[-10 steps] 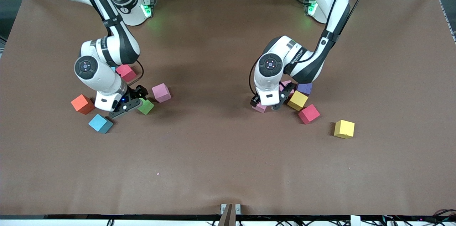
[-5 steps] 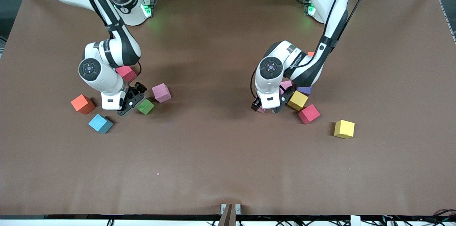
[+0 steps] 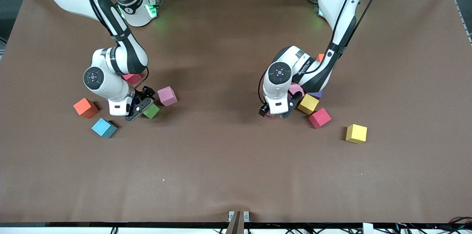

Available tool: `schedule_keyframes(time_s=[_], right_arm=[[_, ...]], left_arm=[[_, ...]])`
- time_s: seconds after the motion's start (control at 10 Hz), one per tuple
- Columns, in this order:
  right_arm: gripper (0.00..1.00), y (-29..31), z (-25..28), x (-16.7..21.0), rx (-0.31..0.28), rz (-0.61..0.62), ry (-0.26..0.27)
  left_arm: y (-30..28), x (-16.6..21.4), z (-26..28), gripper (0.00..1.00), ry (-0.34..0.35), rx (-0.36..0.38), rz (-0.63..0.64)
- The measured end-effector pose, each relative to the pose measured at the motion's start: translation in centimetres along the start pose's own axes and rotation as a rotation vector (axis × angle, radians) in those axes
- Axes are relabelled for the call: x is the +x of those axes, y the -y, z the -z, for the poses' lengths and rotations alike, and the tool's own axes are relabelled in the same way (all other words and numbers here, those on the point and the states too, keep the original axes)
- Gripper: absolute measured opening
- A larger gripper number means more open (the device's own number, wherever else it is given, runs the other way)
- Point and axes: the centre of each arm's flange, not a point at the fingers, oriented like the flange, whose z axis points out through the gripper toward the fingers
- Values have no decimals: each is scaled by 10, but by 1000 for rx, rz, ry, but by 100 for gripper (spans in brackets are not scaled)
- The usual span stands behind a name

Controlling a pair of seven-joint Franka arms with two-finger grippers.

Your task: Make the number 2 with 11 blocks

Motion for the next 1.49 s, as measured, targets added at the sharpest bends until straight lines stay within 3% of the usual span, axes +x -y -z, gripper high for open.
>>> schedule_keyframes(time_s=[0.3, 0.5, 0.7, 0.9, 1.1, 1.2, 1.3, 1.49], right_arm=[[100, 8, -4, 12, -33, 45, -36], [100, 16, -12, 19, -49, 70, -51], [100, 13, -21, 19, -64, 93, -61], [99, 9, -25, 16, -65, 105, -57], [73, 8, -23, 17, -68, 107, -60], [72, 8, -23, 17, -68, 107, -61], [62, 7, -21, 19, -71, 107, -65], [62, 5, -9, 21, -56, 104, -54]], left_arm=[[0, 1, -6, 91, 1, 1, 0], [-1, 4, -5, 61, 0, -1, 2], [-1, -4, -4, 60, -9, 0, -41], [0, -32, 5, 60, -9, 21, -163], [5, -82, 24, 60, 14, 33, -343], [12, -104, 29, 60, 29, 61, -488], [17, -121, 32, 58, 43, 86, -614], [28, -160, 42, 56, 76, 96, -761]])
